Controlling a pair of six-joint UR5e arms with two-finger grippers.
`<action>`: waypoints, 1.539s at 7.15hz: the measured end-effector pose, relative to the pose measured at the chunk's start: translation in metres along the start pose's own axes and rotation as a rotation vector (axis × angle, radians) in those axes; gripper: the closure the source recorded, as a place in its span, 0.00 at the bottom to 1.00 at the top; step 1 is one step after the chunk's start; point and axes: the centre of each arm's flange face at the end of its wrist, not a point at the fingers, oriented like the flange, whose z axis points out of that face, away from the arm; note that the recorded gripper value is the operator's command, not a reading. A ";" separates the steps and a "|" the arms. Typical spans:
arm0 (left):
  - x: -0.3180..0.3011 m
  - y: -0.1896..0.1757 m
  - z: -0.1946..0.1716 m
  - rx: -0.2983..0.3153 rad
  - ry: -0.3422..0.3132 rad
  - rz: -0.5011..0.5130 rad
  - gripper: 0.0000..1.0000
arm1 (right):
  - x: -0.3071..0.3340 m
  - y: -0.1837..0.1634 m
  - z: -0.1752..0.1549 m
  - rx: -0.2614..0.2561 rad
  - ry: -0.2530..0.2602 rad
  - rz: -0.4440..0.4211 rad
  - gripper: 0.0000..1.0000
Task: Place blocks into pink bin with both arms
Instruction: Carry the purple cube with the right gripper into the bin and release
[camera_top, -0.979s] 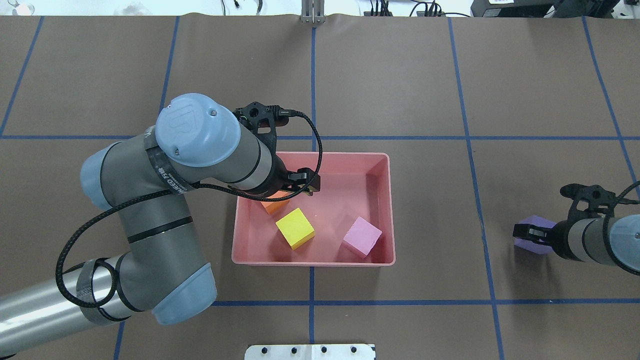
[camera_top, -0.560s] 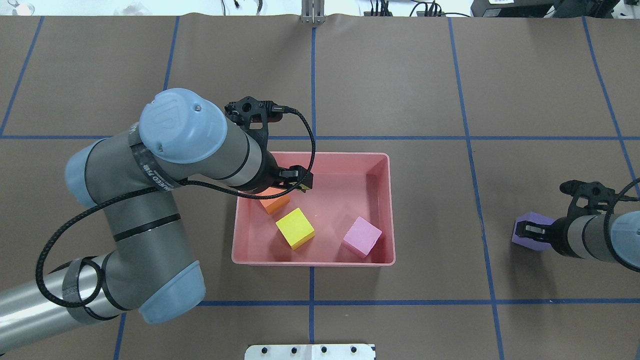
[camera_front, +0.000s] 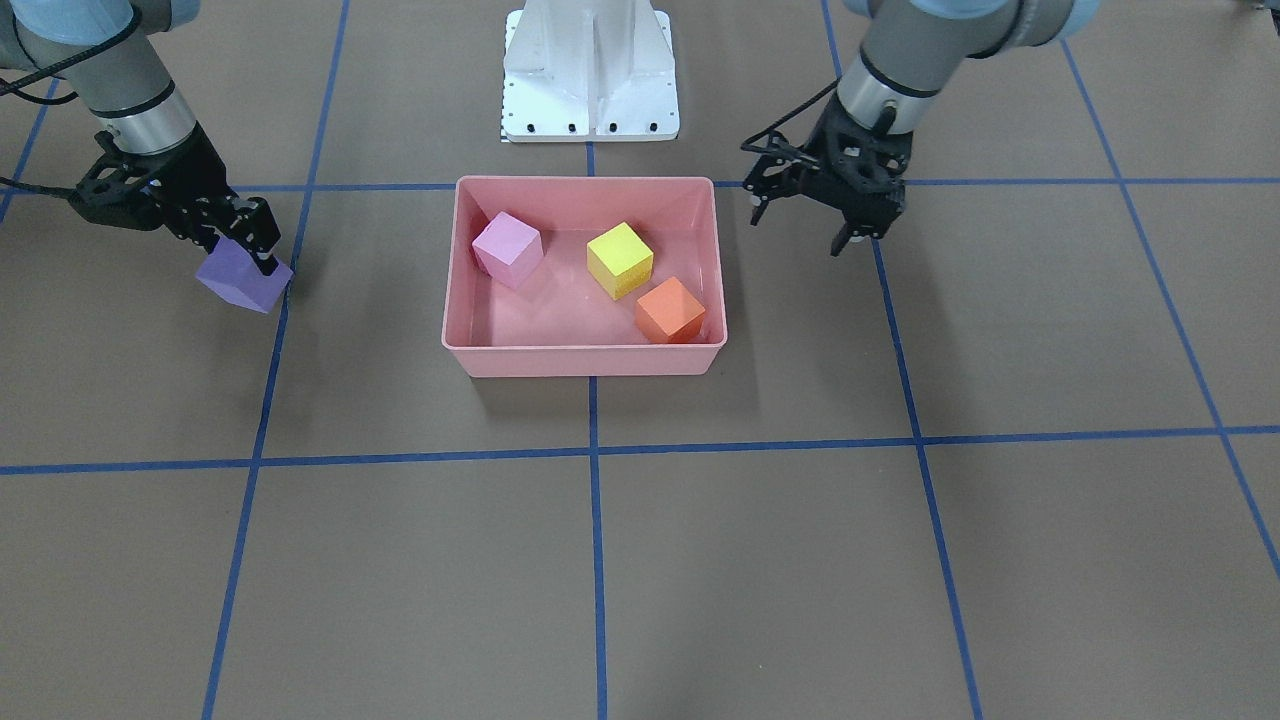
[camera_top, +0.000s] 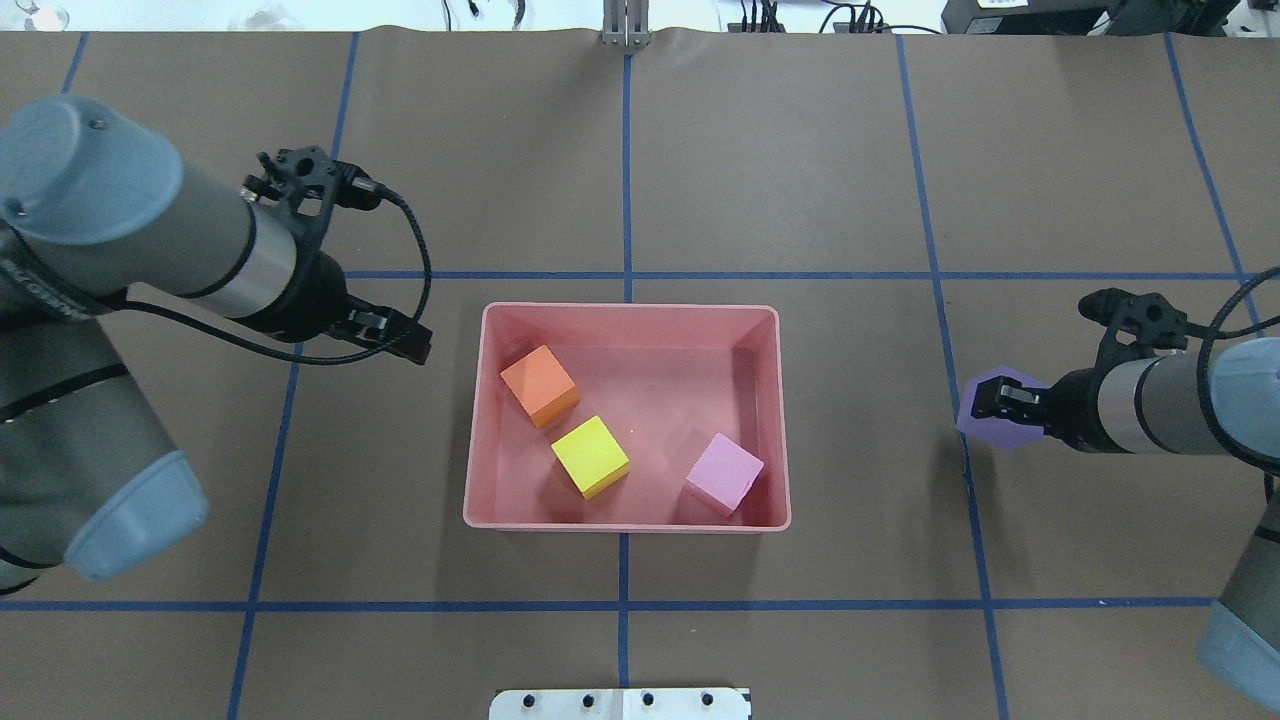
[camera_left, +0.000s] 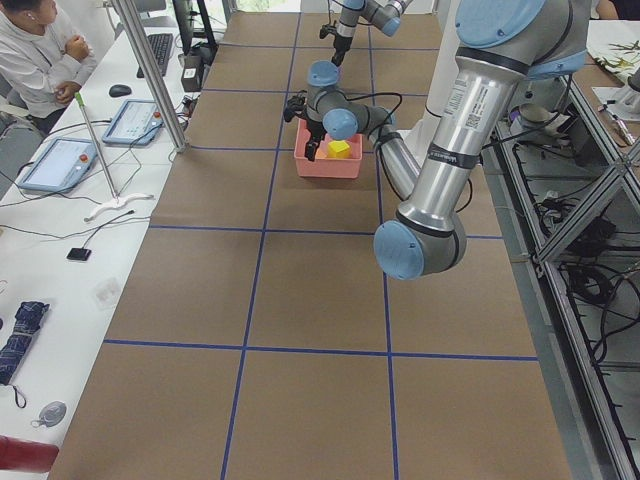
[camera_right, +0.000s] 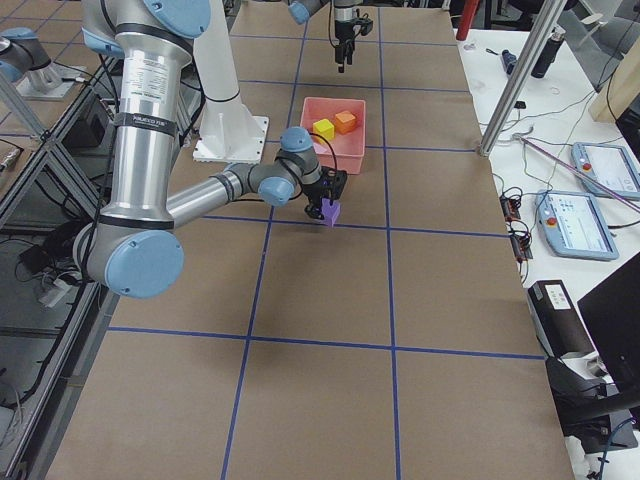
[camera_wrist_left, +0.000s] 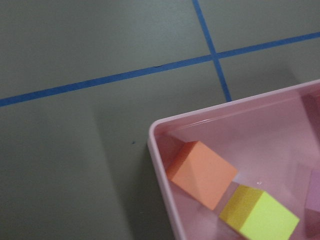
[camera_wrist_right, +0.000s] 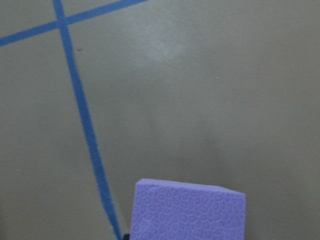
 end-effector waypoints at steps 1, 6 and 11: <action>-0.044 0.008 -0.011 -0.011 -0.025 0.076 0.00 | -0.040 -0.006 -0.014 -0.015 -0.062 -0.003 1.00; -0.170 0.033 -0.037 -0.061 -0.090 0.223 0.00 | -0.251 0.029 -0.068 -0.069 -0.118 0.014 0.01; -0.191 0.035 -0.041 -0.061 -0.113 0.204 0.00 | -0.241 0.022 -0.063 -0.004 0.083 -0.052 0.00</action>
